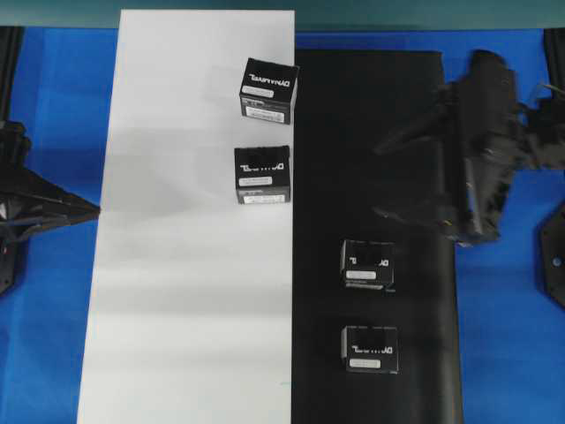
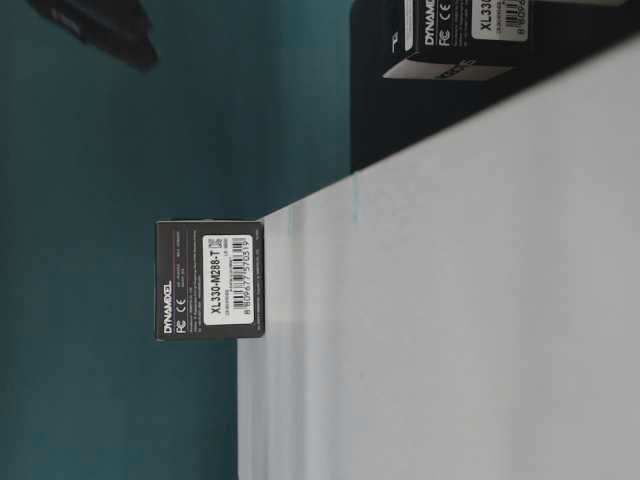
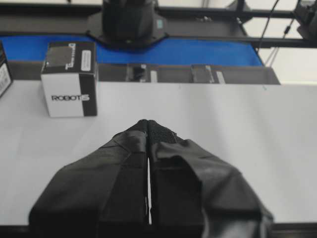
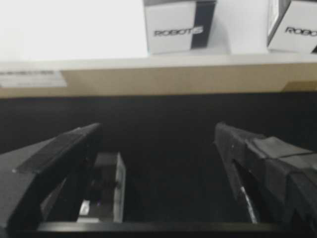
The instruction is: Place the box from the black base onto the white base.
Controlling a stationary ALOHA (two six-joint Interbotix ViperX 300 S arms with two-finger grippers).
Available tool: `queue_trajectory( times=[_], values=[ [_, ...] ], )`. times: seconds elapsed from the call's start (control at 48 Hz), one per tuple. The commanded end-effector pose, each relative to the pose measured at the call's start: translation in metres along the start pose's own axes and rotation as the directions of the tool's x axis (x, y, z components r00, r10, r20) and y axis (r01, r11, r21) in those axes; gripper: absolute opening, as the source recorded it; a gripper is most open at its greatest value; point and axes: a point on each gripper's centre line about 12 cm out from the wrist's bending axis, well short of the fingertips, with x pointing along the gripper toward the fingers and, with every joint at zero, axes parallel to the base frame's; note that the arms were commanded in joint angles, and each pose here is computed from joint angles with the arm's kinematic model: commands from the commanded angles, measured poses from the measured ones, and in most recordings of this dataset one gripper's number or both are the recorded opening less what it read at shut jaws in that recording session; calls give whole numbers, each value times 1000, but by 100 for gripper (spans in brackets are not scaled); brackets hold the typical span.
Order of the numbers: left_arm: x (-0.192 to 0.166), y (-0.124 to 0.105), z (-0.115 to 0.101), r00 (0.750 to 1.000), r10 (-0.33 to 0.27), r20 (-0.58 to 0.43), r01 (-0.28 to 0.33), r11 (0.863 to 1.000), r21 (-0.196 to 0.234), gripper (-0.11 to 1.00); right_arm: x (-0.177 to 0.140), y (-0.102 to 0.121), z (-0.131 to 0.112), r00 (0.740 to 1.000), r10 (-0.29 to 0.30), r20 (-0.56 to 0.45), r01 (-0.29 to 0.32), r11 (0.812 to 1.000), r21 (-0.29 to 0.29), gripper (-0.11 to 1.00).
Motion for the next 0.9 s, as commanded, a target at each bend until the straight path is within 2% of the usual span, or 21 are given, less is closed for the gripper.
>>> queue_trajectory(
  times=[0.0, 0.333, 0.874],
  values=[
    [1, -1, 11, 1000, -2, 24, 2, 1000, 3, -4, -11, 5, -1, 999, 2, 53, -1, 1000, -6, 100],
    [1, -1, 9, 1000, -2, 18, 2, 1000, 6, -4, -31, 8, -3, 986, -13, 166, 15, 1000, -8, 100],
    [0, 1, 3, 1000, 6, -26, -6, 1000, 4, -4, -30, 8, -1, 981, -22, 195, 24, 1000, -8, 99]
  ],
)
